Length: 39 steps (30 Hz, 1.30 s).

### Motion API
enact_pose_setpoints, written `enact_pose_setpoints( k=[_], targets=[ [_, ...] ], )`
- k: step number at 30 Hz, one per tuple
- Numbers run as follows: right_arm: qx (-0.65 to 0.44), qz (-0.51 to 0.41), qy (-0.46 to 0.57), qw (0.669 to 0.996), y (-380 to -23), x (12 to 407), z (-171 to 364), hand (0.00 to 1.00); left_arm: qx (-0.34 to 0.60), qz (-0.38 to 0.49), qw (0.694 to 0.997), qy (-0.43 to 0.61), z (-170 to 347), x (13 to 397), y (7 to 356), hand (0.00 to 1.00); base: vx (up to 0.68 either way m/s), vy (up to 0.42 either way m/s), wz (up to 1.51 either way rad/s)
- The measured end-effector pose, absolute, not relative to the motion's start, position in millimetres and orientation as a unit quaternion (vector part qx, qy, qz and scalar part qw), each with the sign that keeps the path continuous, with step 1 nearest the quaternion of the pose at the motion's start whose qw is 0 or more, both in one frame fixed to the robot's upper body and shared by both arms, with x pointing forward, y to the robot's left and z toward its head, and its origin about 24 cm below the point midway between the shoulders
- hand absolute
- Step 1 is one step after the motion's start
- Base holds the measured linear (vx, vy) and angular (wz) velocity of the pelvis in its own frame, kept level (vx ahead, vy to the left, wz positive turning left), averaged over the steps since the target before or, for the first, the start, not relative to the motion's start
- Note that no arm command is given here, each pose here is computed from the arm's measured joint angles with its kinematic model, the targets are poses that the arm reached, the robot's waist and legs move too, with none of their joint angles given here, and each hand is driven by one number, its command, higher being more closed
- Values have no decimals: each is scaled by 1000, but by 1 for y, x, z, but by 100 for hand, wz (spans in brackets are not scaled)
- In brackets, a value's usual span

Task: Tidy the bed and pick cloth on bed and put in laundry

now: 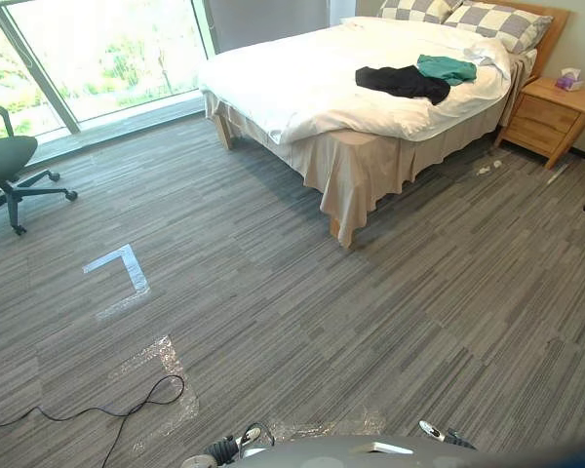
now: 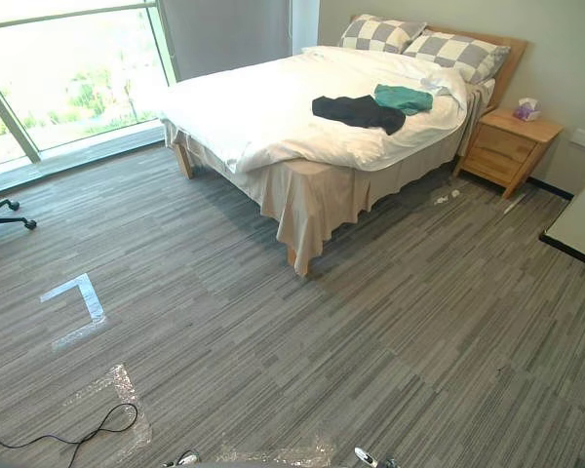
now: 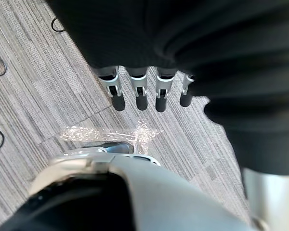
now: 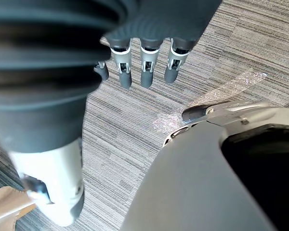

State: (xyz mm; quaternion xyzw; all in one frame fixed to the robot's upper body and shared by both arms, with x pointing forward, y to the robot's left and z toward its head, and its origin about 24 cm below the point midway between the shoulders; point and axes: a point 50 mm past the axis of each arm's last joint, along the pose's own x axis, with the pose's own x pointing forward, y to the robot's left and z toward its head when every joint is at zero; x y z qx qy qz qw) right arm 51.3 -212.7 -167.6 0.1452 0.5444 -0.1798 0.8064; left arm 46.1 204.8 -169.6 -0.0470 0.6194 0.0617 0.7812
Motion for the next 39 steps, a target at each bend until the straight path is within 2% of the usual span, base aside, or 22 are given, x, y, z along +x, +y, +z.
enact_pose_setpoints(
  k=[13,21,28,37,39],
  targets=[
    [147,-181,538,810,-210,52,-168,0,-44,50,785,615,-169,46,207,0,-7,1,-4],
    [173,-212,532,801,-208,44,-168,0,-41,49,784,617,-169,46,208,0,0,0,0],
    [197,-229,507,807,-203,50,-167,0,-15,37,787,616,-166,53,216,0,-37,8,-35],
    [234,-255,499,794,-197,51,-168,0,-2,42,795,605,-162,72,226,0,99,-220,-39],
    [232,-263,484,802,-205,59,-165,0,-14,34,803,595,-162,77,215,0,159,-205,-65]
  ],
)
